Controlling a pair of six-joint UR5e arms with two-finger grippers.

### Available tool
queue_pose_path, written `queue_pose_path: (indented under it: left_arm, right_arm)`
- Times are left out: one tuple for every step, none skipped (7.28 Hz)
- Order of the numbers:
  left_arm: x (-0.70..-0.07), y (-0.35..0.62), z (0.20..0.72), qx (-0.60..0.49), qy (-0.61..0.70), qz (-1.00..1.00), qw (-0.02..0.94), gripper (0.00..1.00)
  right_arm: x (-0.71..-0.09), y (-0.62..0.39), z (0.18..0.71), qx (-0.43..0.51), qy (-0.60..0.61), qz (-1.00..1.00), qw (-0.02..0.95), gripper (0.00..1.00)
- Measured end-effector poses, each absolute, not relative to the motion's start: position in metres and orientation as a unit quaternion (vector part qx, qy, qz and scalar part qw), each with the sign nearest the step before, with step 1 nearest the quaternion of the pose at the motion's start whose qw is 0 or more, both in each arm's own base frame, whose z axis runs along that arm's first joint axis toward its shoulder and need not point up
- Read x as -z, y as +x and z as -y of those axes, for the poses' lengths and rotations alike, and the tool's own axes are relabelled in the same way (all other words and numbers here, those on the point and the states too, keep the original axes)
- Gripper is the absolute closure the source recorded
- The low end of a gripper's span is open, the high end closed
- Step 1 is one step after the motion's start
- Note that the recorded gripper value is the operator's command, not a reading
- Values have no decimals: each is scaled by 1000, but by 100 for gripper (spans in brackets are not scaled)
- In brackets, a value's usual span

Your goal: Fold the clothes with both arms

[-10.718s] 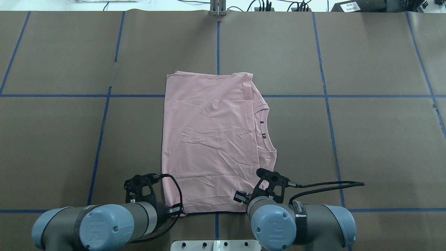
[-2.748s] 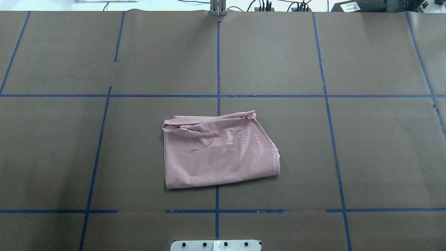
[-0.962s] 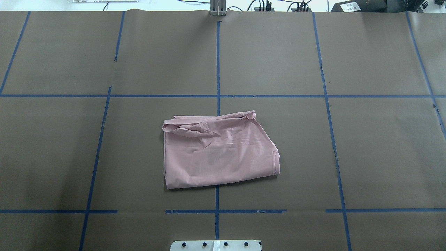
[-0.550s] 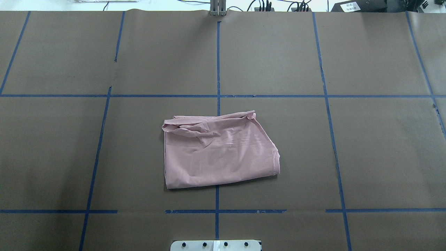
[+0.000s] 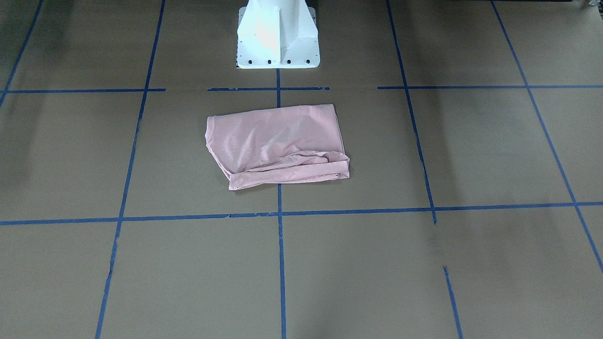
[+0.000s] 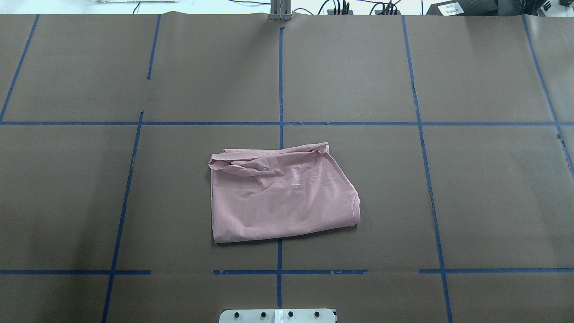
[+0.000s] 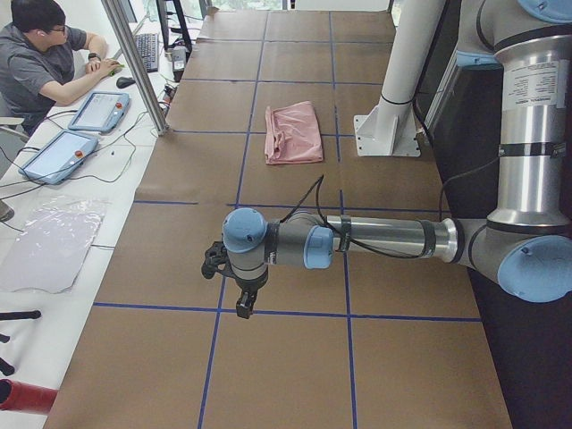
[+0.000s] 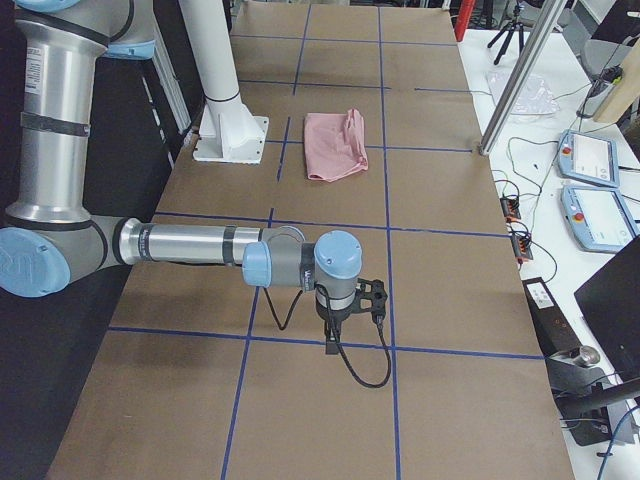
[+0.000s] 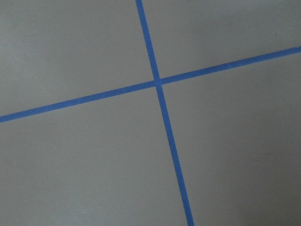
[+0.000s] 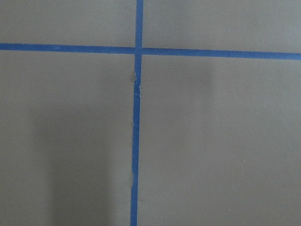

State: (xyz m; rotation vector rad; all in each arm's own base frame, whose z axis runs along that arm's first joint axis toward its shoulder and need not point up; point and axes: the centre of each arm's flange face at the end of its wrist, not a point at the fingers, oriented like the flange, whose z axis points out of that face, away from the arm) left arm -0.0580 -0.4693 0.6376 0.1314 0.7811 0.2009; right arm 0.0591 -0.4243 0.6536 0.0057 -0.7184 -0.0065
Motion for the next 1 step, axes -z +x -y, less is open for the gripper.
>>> queue_pose_path:
  left_arm:
    - [-638, -58, 469, -97, 64, -380, 918, 0]
  right_arm:
    - [-655, 59, 424, 3, 2, 351, 936, 0]
